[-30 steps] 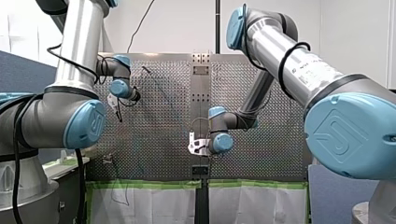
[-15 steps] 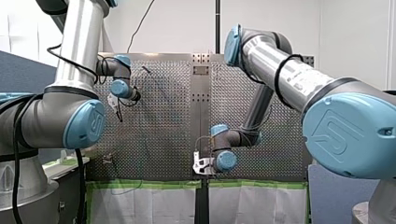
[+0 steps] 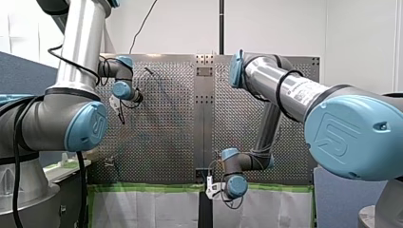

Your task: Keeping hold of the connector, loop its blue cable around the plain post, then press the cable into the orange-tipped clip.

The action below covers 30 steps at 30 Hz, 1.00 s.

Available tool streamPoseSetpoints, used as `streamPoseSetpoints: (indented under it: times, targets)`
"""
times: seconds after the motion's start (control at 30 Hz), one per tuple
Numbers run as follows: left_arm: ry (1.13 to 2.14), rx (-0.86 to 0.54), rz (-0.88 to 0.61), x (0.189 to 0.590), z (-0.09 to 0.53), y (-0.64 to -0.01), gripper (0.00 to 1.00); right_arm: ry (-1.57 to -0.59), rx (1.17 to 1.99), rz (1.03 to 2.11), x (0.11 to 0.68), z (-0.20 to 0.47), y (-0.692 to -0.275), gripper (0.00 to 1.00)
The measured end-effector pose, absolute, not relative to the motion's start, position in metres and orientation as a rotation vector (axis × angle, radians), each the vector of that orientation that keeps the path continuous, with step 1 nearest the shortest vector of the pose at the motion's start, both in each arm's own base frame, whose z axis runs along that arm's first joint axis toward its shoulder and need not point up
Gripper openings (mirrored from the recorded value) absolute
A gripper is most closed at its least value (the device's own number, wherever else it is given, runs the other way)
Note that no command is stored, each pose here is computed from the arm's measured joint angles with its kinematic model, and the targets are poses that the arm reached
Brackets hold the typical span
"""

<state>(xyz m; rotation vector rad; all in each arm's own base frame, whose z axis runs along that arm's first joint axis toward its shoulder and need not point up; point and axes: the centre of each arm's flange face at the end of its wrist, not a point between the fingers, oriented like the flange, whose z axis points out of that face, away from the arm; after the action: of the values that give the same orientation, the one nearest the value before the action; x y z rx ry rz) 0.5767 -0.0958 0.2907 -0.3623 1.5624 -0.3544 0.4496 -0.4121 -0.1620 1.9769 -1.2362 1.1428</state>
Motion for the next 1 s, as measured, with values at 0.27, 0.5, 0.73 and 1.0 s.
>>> streamPoseSetpoints:
  times: [0.27, 0.5, 0.73, 1.0]
  targets:
    - [1.561, -0.366, -0.351, 0.577, 0.291, -0.094, 0.98, -1.287, 1.927, 1.056, 0.426, -0.178, -0.42, 0.11]
    - [1.561, -0.367, -0.35, 0.577, 0.291, -0.094, 0.98, -1.298, 1.847, 1.062, 0.415, -0.155, -0.426, 0.11]
    - [1.561, -0.37, -0.353, 0.577, 0.291, -0.093, 0.98, -1.293, 1.763, 1.092, 0.407, -0.128, -0.427, 0.11]
    - [1.561, -0.377, -0.352, 0.577, 0.291, -0.093, 0.98, -1.287, 1.681, 1.135, 0.396, -0.095, -0.425, 0.11]
